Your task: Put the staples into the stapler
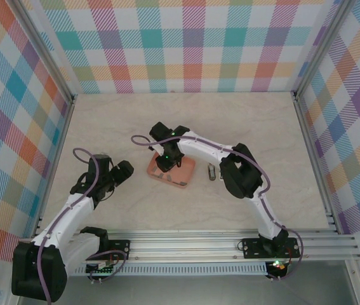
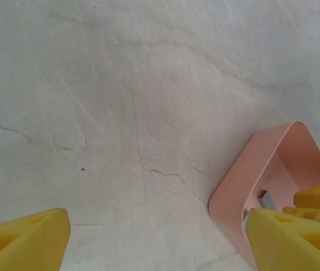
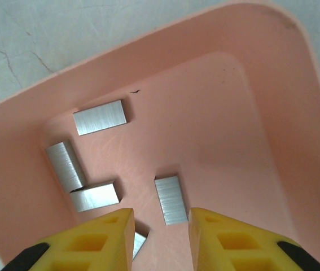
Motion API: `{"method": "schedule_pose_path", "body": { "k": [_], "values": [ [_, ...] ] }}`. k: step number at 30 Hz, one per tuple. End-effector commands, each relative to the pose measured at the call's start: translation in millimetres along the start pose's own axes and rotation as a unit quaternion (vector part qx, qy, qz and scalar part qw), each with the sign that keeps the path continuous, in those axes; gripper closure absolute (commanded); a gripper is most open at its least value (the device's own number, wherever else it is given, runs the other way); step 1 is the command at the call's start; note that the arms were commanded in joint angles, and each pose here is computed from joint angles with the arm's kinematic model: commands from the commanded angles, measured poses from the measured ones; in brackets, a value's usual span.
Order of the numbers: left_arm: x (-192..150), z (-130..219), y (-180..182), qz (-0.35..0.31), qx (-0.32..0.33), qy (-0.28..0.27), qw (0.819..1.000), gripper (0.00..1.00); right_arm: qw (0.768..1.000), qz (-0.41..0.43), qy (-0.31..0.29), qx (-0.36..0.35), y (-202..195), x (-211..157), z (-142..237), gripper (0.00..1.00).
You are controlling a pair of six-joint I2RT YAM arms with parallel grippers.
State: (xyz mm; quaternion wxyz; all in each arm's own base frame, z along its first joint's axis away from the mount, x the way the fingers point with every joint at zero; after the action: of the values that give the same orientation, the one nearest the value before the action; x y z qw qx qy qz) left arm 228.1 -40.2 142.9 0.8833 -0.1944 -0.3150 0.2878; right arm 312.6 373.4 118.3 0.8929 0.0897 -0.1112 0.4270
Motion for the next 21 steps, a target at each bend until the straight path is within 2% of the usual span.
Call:
{"method": "schedule_pose_path", "body": {
  "k": [1,21],
  "values": [
    [-0.1,1.4,6.9,0.012,0.010,-0.009,1.000,0.18,1.000,0.011,0.007,0.000,2.0,3.0,-5.8,0.69],
    [-4.2,2.2,12.5,0.012,0.022,-0.003,1.000,0.18,1.000,0.013,0.022,0.003,1.8,1.6,-24.2,0.65]
  ]
}}
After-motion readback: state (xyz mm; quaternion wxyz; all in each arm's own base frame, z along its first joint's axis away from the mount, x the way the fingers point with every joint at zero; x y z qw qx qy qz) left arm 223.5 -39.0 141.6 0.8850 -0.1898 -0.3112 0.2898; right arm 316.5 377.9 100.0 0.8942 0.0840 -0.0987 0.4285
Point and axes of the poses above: each hand's point on the last joint's axis, 136 mm out from that joint toward the fingers, its own z axis back along the fingers, its own y axis along the line the jaws close on, x = y × z, the point moved 7 cm from there along z, back along the fingers, and after that the axes turned 2 degrees about z, right-handed, at the moved point
